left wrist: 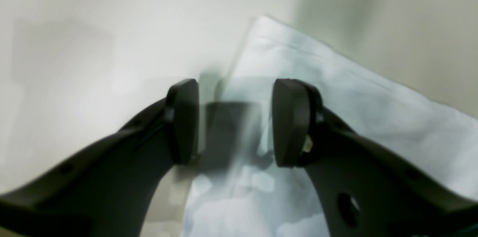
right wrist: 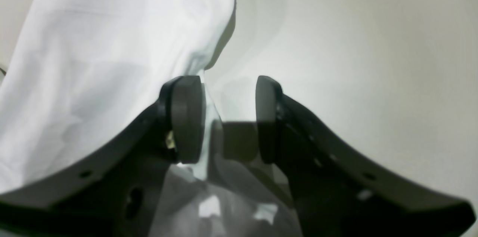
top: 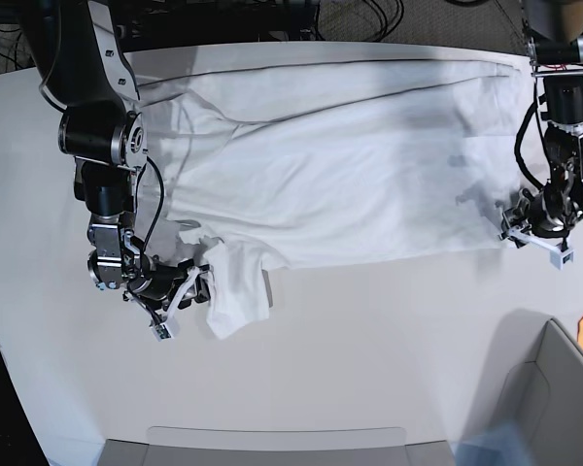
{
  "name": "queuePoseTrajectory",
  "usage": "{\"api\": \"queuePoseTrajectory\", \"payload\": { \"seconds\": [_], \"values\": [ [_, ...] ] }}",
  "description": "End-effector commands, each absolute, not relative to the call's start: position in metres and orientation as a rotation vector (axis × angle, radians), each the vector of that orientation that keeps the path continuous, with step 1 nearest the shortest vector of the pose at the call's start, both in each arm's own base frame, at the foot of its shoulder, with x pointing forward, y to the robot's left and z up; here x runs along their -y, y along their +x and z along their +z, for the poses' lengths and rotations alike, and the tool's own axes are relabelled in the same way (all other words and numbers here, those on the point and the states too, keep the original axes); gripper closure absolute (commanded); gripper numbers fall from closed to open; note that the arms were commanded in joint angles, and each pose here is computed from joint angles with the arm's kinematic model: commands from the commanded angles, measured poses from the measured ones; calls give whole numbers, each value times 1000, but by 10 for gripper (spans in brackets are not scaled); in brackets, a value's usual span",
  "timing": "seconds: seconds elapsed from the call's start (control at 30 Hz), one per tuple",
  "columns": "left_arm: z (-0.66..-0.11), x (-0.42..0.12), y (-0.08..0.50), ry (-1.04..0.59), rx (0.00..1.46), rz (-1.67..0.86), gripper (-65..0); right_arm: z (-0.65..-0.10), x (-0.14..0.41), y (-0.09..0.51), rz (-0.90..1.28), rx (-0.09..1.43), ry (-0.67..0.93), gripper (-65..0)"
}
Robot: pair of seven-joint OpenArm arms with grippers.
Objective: Fold the T-shirt properly
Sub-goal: 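Move the left gripper to the opposite hem corner and grasp it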
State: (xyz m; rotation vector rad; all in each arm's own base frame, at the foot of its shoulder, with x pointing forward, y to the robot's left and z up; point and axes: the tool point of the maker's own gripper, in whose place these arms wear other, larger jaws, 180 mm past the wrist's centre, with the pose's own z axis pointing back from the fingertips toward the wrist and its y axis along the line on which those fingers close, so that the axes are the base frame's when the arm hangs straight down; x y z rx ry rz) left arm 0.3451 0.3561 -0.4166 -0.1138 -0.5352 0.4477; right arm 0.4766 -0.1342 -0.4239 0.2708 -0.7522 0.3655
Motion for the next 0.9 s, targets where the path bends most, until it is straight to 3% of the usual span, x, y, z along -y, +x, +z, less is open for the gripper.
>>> {"api": "queuePoseTrajectory", "payload": {
  "seconds": [0.0, 0.33, 0.43, 0.53, 0.57, 0.7, 0.87],
  "values": [
    [-403, -367, 355, -108, 581, 436, -328, -430, 145, 471, 399, 686, 220, -250],
    [-430, -339, 345, -147, 510, 271, -311, -424, 140, 477, 403, 702, 226, -248],
    [-440, -326, 341, -145, 474, 221, -196, -418, 136, 482, 407, 716, 230, -188],
    [-446, -315, 343, -168, 483, 232, 0, -408, 130, 491, 413, 739, 234, -47],
    [-448, -318, 341, -169, 482, 252, 0, -405, 130, 494, 414, 745, 233, -2],
    [-449, -323, 342, -171, 485, 275, 0, -388, 130, 507, 419, 777, 227, 0],
    [-413, -340, 366, -196, 603, 349, 0, -360, 134, 525, 423, 857, 204, 0]
  ]
}}
